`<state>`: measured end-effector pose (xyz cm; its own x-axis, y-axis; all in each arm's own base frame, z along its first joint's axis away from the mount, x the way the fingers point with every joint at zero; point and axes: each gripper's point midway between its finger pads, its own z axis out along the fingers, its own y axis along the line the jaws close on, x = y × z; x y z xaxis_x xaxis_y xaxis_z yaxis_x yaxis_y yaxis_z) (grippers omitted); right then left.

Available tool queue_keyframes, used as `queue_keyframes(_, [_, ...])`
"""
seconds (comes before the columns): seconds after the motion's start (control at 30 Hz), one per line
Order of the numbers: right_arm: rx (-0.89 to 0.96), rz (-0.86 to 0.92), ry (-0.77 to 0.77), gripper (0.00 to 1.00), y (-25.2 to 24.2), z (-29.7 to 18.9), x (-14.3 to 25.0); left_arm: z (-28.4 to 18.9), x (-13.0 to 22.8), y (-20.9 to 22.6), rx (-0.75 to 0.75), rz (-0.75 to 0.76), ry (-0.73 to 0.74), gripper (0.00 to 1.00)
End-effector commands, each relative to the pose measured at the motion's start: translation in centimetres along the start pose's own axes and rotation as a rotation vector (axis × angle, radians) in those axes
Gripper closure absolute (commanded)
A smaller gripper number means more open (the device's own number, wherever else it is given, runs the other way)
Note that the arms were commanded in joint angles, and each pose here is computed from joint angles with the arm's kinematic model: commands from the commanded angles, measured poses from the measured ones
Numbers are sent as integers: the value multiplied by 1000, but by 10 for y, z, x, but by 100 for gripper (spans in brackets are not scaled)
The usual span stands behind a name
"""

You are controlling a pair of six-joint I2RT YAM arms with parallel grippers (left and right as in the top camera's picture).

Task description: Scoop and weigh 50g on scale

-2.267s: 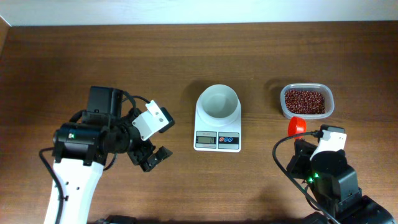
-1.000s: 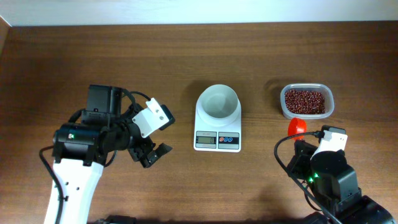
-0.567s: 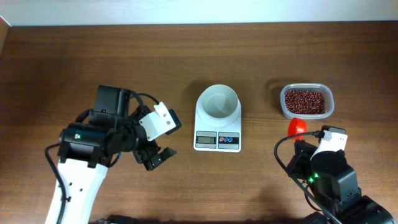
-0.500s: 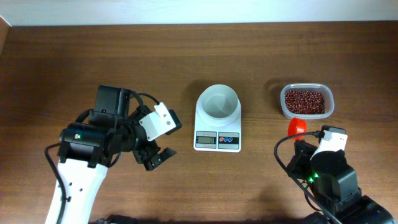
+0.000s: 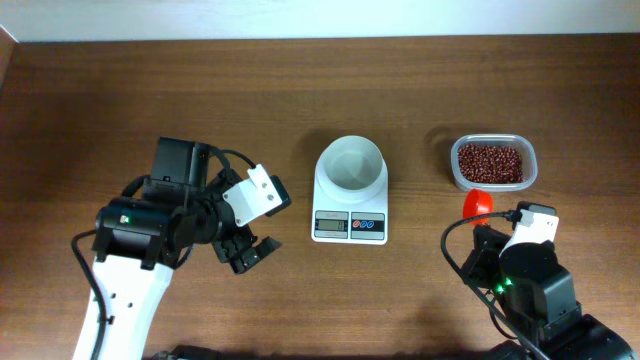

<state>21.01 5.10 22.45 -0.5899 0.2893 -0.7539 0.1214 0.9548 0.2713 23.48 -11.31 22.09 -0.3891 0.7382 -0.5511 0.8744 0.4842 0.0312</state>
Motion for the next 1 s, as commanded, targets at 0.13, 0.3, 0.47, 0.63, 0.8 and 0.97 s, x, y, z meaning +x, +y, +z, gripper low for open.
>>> queue_keyframes(0.13, [-2,11,-12,96,1,-2,-5,1,2,-2,2,-39,6,1])
queue_keyframes(0.3, [-2,12,-12,96,1,-2,-5,1,2,-1,1,-38,5,1])
queue_keyframes(0.47, [-2,11,-11,96,1,-2,-5,1,2,-2,3,-39,7,1])
queue_keyframes(0.63, [-2,12,-12,96,1,-2,-5,1,2,-2,3,-39,7,1])
queue_keyframes(0.8, [-1,11,-13,96,1,-2,-5,1,2,-2,3,-40,7,1])
queue_keyframes(0.97, [16,-157,-36,96,-1,-3,-10,1,2,-2,3,-39,7,1])
